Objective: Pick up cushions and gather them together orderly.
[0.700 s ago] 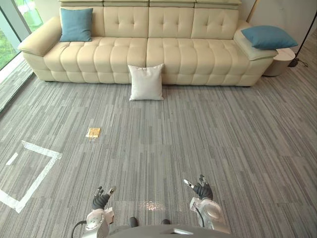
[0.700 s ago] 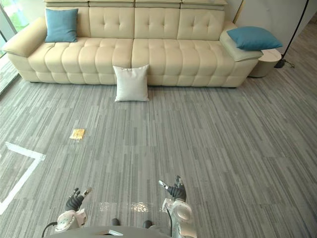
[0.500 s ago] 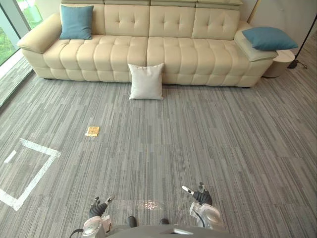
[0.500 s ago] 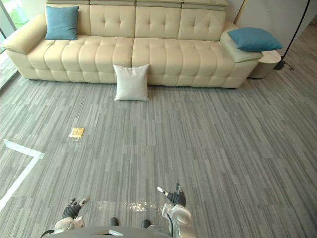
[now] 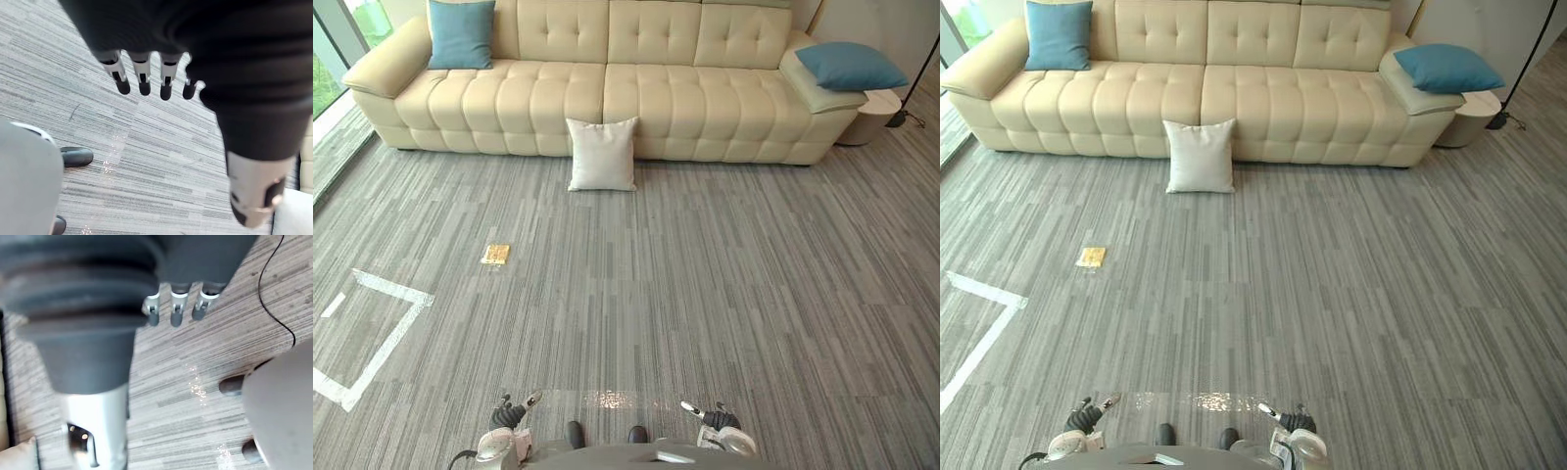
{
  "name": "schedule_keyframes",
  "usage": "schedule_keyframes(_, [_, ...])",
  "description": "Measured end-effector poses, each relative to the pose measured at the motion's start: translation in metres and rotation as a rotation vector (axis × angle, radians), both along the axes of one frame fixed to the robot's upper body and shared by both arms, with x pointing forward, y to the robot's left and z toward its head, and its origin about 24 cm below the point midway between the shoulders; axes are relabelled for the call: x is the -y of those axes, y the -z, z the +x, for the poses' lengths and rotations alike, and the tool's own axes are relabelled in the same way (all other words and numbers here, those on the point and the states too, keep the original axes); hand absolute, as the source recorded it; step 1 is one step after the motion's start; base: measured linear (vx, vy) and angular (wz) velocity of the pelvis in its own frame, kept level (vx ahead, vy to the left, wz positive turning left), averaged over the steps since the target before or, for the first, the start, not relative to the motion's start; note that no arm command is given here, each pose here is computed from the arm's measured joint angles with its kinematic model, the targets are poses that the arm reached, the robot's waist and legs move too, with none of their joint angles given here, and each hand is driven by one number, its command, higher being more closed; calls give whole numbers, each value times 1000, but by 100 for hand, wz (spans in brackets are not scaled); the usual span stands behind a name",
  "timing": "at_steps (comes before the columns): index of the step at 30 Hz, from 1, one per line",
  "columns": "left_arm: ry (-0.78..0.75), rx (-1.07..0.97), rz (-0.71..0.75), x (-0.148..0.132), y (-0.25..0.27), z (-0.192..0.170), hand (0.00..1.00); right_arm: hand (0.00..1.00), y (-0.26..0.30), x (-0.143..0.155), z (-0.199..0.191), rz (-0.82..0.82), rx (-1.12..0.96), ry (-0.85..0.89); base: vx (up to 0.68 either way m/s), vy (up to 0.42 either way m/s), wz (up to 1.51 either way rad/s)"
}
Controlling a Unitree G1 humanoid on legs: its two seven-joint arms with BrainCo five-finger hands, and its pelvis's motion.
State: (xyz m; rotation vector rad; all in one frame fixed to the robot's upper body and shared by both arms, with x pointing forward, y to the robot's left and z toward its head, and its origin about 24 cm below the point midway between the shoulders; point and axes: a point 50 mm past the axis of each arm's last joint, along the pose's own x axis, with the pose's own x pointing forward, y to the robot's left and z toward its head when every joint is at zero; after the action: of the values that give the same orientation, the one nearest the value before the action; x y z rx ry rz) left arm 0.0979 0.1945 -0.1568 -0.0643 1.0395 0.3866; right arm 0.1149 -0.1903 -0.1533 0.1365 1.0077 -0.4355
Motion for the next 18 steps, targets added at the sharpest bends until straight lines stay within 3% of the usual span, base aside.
schedule_keyframes(18, [14,-1,-10,0,0,3,0,0,6,7,-12,60,-37,168,0,-11,6])
